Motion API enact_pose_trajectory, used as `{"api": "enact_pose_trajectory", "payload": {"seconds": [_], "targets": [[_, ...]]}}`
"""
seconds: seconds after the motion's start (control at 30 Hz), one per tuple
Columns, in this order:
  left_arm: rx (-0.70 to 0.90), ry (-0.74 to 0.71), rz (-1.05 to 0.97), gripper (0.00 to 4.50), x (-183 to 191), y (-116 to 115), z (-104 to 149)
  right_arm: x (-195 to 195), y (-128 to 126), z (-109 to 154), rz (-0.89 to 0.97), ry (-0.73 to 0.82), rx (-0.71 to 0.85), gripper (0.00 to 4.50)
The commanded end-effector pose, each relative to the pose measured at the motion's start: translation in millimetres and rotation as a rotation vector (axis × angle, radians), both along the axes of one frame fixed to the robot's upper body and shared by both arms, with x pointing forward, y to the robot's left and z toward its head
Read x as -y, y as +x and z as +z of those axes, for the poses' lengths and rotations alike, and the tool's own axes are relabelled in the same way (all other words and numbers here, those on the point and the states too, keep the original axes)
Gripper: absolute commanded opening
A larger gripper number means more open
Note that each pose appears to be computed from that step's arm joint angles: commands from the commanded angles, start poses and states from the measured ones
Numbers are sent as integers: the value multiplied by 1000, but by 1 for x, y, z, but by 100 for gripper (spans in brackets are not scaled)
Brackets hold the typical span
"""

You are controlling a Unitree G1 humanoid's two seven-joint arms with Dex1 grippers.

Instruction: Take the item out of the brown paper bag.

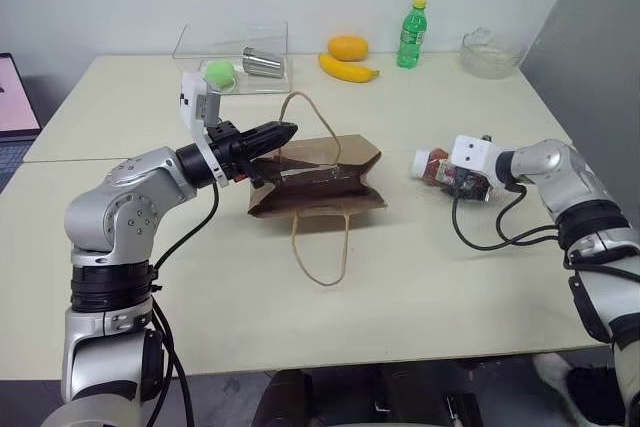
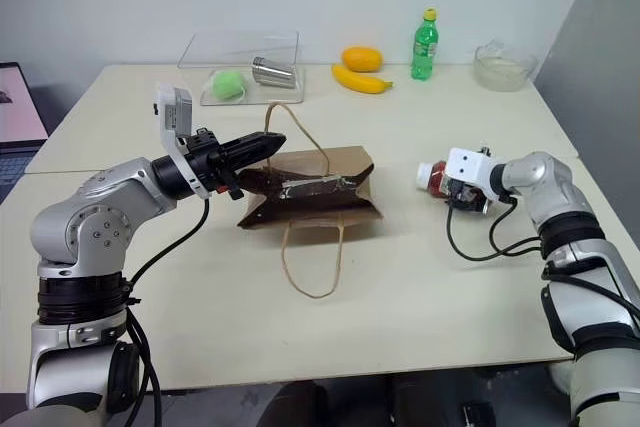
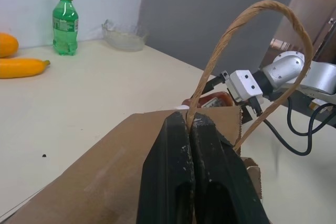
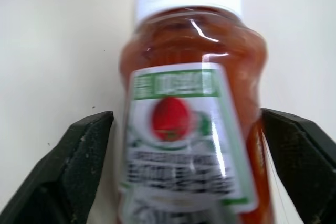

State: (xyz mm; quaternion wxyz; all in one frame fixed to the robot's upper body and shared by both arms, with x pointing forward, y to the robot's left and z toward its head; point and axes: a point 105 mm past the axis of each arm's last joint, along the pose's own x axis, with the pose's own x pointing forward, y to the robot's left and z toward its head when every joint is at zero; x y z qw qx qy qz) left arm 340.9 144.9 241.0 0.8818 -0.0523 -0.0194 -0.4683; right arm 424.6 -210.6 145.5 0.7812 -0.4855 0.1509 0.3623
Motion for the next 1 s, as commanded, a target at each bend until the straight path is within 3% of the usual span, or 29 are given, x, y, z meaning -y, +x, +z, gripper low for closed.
{"api": "enact_pose_trajectory", "payload": {"seconds": [0.03, 0.23, 0.43, 0.57, 0.67, 0.93, 1.0], "targets": [[51, -3, 5, 0, -2, -4, 12, 5, 4, 45, -3, 70, 117, 448], [98, -1, 77, 0, -13, 8, 21, -1, -21, 86, 71, 278, 184, 448], [167, 28, 183, 0, -27, 27, 30, -51, -99, 78, 204, 604, 103, 448], [184, 78, 224, 0, -33, 39, 32, -99, -136, 71, 245, 769, 77, 448], [202, 138, 252, 90, -40, 45, 31, -116, -143, 71, 240, 823, 81, 450], [278, 180, 272, 331, -53, 38, 39, -116, -130, 72, 222, 819, 102, 450], [310, 210, 327, 356, -65, 32, 40, -117, -128, 72, 226, 828, 106, 450]]}}
